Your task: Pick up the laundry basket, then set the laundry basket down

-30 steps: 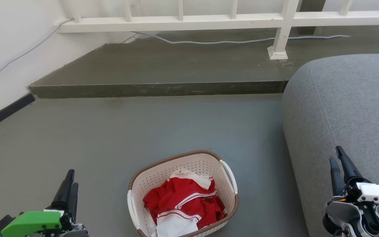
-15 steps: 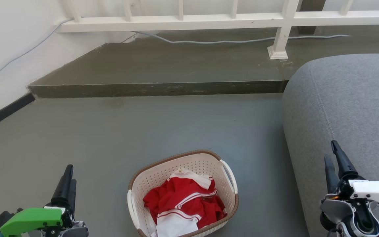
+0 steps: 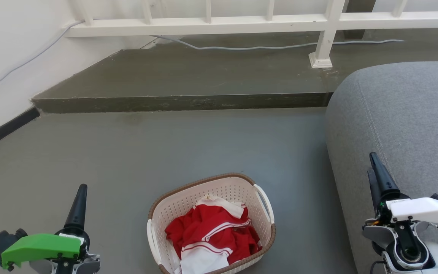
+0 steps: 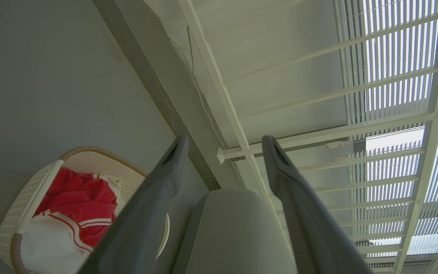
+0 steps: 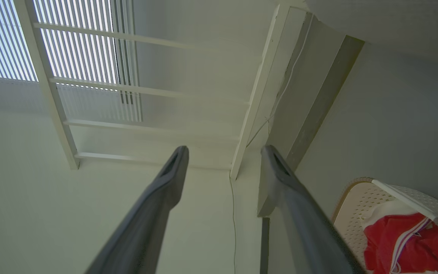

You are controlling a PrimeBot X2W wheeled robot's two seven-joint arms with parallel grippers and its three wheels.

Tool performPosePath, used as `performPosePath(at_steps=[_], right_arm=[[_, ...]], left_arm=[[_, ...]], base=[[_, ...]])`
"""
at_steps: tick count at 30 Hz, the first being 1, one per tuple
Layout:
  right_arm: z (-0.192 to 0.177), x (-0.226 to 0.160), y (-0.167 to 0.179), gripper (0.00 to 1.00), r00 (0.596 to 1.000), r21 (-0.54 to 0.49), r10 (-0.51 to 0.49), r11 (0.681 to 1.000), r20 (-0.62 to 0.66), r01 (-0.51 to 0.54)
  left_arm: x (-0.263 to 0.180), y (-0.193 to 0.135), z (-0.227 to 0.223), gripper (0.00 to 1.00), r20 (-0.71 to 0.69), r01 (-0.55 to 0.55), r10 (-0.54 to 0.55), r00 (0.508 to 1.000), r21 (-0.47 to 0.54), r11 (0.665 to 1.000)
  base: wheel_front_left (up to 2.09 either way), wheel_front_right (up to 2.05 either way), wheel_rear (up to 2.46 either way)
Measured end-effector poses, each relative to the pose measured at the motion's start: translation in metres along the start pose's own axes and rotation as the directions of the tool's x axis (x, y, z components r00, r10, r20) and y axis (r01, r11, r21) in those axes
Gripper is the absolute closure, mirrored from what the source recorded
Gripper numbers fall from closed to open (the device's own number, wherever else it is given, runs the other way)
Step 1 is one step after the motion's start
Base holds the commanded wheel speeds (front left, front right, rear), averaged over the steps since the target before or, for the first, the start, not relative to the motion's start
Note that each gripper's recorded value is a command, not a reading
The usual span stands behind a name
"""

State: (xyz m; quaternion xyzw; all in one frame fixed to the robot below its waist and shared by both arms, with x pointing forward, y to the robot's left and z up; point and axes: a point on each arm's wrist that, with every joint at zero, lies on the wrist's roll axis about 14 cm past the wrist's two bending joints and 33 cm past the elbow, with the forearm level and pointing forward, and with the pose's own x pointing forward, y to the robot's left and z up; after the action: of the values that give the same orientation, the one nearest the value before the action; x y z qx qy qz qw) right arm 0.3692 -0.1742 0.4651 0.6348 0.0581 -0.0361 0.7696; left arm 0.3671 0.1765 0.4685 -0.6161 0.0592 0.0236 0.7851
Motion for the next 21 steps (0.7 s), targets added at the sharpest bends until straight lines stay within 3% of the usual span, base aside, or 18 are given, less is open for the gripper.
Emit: performPosePath(at_steps=[10,21], right_arm=[[-0.010,0.003,0.010,0.00,0.999,-0.179,0.033,0.983,-0.038,-0.040],[-0.013,0.006,0.020,0.00,0.997,-0.372,0.064,0.925,-0.043,-0.075]], left_arm=[[0.001,-0.002,-0.003,0.00,-0.028,0.017,-0.011,1.000,0.208,0.978],[0.004,-0.007,-0.002,0.00,-0.015,0.027,-0.023,1.000,0.360,0.932]], base=[[0.00,0.00,0.00],[0.00,0.00,0.00]])
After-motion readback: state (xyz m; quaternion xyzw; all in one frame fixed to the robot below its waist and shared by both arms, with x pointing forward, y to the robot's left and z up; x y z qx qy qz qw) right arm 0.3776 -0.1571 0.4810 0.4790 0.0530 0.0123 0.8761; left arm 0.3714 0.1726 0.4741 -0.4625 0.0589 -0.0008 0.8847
